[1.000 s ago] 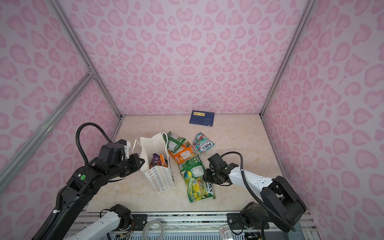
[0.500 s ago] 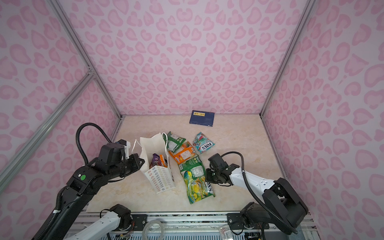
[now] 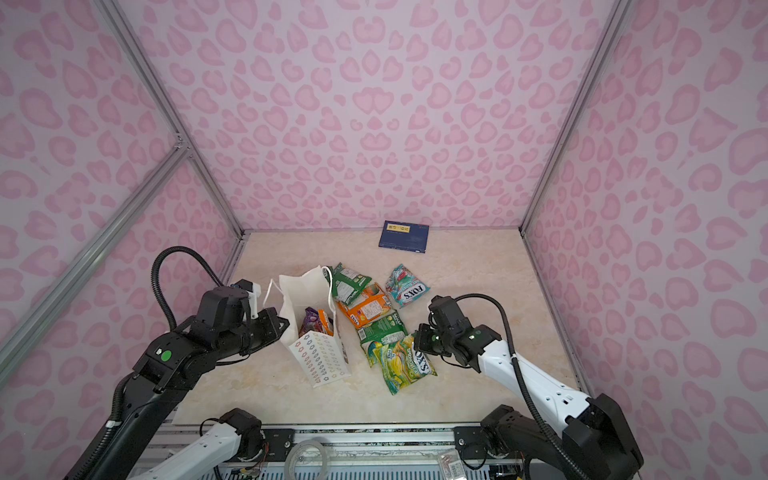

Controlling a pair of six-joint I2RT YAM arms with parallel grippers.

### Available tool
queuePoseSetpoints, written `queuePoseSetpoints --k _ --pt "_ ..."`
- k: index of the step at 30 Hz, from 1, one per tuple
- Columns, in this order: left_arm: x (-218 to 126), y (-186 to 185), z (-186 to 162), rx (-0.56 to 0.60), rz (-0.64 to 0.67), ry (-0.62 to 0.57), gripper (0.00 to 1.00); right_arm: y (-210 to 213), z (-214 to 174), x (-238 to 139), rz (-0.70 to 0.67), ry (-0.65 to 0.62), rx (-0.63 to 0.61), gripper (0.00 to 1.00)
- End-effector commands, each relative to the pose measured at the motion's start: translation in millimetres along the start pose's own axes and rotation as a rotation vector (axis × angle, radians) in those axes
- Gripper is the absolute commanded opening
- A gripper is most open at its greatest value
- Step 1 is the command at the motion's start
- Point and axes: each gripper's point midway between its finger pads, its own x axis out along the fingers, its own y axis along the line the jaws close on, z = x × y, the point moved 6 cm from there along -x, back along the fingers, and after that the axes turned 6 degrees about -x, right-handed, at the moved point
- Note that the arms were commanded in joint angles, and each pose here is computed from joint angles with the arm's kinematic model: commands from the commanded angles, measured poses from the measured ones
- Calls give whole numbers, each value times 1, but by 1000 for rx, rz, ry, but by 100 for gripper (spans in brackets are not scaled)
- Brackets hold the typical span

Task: Place the snacks into the paper bag
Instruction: 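Close the right gripper on the green FOX'S Spring Tea packet, then lift the green packet with the right gripper and carry it toward the bag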

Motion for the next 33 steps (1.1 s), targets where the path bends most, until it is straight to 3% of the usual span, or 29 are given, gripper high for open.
queuePoseSetpoints --k 1,15,22,33 --pt "-1 -4 1 -8 -31 -2 6 2 6 -19 -9 -38 1 0" --pt "0 -6 2 0 -33 2 6 46 52 -117 62 -306 -66 0" --pt "0 -6 2 -6 -38 0 6 89 85 -164 152 -427 -136 0" --pt "2 -5 0 -18 -45 3 6 181 126 -208 281 -539 -315 0"
